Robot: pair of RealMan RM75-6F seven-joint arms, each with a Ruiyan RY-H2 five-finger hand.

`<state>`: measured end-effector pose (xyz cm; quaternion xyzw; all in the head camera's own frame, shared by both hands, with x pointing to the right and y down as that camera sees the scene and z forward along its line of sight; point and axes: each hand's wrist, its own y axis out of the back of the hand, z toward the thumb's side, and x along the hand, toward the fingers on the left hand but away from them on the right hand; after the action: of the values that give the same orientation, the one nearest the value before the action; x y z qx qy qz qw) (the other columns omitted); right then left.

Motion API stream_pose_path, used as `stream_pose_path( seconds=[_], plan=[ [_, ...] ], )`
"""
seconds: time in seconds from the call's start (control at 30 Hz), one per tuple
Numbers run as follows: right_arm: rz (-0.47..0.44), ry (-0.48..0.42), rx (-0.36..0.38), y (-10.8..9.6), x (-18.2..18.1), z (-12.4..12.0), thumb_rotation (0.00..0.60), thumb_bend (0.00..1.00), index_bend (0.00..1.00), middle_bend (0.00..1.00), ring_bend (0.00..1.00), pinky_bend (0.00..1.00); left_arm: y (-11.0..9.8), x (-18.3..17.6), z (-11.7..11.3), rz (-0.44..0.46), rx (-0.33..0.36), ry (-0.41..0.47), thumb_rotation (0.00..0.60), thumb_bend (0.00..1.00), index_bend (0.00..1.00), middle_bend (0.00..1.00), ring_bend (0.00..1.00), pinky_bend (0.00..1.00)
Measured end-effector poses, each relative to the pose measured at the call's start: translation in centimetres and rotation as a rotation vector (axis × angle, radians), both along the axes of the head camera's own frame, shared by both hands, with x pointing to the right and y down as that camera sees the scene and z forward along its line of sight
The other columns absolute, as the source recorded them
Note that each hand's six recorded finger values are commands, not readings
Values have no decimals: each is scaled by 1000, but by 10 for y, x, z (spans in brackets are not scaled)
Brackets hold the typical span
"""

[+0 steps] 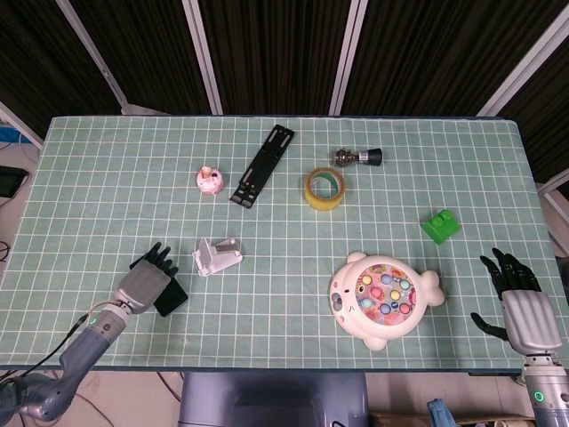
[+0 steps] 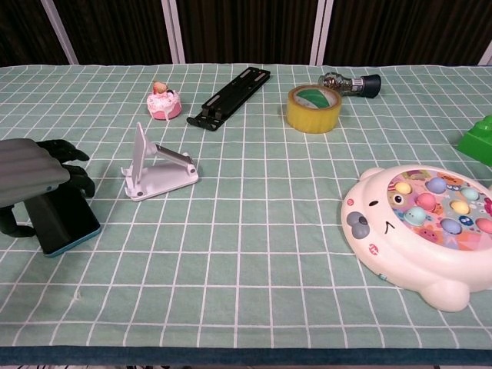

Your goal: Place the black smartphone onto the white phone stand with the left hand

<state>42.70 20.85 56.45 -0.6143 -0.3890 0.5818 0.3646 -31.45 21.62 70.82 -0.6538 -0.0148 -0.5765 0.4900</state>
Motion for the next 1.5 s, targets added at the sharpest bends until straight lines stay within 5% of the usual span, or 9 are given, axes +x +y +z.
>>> stream_pose_path(
  seconds=[0.27, 0.87, 1.17, 1.5],
  plan=[
    [1, -1, 0, 0, 0, 0, 600, 280, 130, 0, 0, 134, 2, -2, 3, -15, 3, 6, 600, 245, 490, 501, 73, 20],
    [2, 0, -1, 0, 0, 0, 600, 280, 130, 0, 0, 134, -25, 12, -32, -158, 88, 162, 600, 334, 580, 595, 122, 20],
    [3, -1, -2, 0, 0, 0, 600, 280, 130, 0, 0, 134, -47, 28, -56, -429, 130, 355, 600, 335, 579, 600, 122, 19],
    [5, -4, -3, 0, 0, 0, 600, 280, 130, 0, 0, 134, -49, 55, -63, -837, 42, 571, 600, 335, 573, 598, 122, 12]
  ],
)
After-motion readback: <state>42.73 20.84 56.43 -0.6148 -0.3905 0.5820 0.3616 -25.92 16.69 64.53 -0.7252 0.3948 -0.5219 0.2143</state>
